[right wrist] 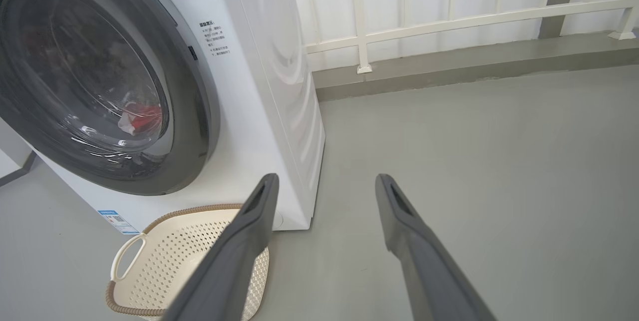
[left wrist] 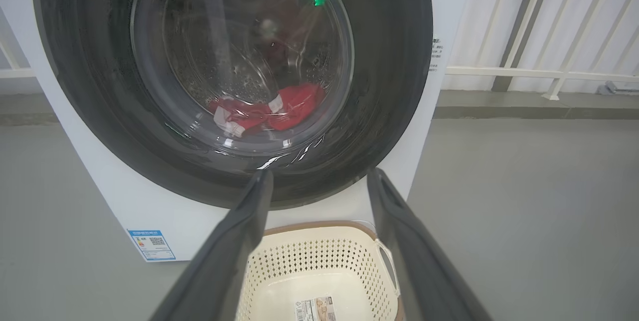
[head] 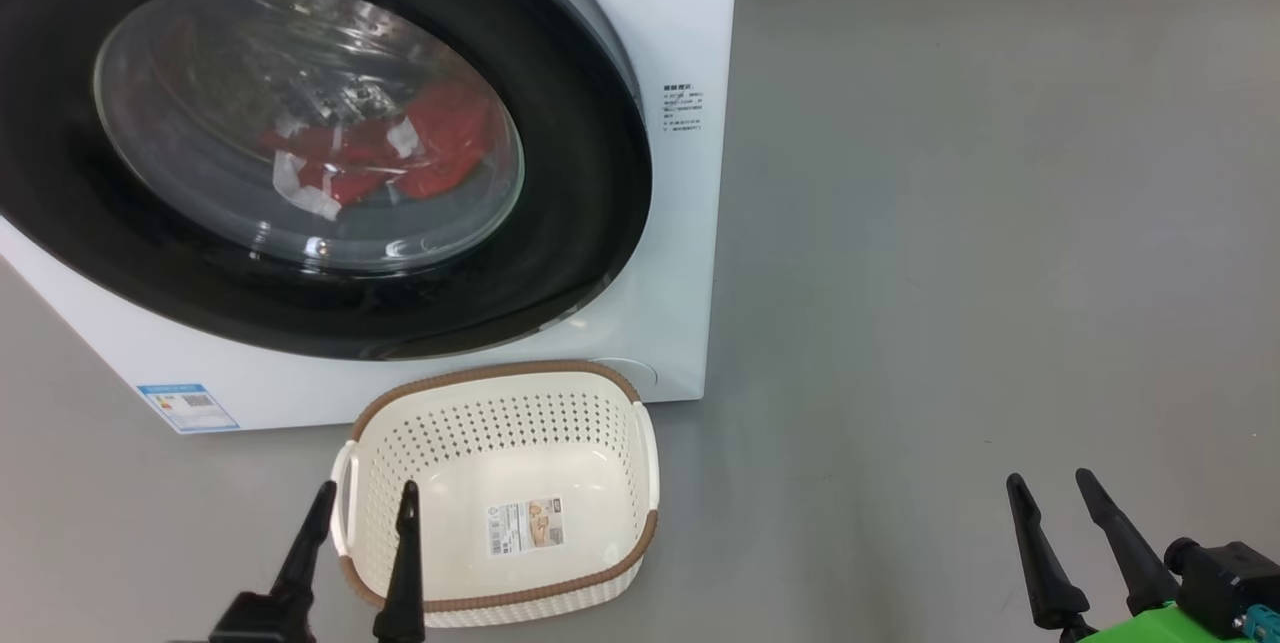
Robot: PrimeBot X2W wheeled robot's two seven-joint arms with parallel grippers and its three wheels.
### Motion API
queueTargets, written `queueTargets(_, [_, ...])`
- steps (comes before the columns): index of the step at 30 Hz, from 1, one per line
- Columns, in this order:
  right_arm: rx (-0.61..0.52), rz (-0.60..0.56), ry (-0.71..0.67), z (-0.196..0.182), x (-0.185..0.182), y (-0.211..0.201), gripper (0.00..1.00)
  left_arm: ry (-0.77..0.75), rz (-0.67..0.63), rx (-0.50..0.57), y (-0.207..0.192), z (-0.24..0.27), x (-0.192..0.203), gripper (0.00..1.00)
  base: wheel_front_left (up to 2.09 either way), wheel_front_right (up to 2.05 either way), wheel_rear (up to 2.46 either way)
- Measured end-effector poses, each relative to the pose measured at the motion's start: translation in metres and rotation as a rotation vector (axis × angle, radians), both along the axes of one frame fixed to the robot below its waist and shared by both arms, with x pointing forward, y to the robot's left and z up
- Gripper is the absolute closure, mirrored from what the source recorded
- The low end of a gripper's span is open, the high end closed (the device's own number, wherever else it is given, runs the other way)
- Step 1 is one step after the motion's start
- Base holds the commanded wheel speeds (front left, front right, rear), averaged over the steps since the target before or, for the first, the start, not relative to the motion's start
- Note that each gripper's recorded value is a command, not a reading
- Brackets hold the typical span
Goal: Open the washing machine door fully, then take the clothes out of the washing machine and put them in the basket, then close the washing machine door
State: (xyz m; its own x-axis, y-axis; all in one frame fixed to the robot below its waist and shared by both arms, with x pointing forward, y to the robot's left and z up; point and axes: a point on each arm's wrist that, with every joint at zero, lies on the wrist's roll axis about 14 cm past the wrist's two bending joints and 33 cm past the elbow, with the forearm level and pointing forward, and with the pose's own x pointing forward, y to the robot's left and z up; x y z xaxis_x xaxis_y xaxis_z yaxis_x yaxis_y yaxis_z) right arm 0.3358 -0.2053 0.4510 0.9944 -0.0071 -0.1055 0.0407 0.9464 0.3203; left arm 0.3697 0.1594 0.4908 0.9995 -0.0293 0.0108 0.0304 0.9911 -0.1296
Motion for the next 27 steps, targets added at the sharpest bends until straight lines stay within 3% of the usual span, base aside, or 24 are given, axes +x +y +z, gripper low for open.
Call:
queueTargets(9, [-0.063,0.006,-0.03,0.006,0.0,-0.001,0.0,-0.008,-0.032,0.109,-0.006,-0.005,-0.002,0.0,0.0,0.0,0.0])
queueTargets(27, [-0.068,-0.035,-0.037,0.008,-0.01,-0.009,0.0,0.014,-0.032,0.076,-0.003,-0.011,-0.004,0.0,0.0,0.0,0.0])
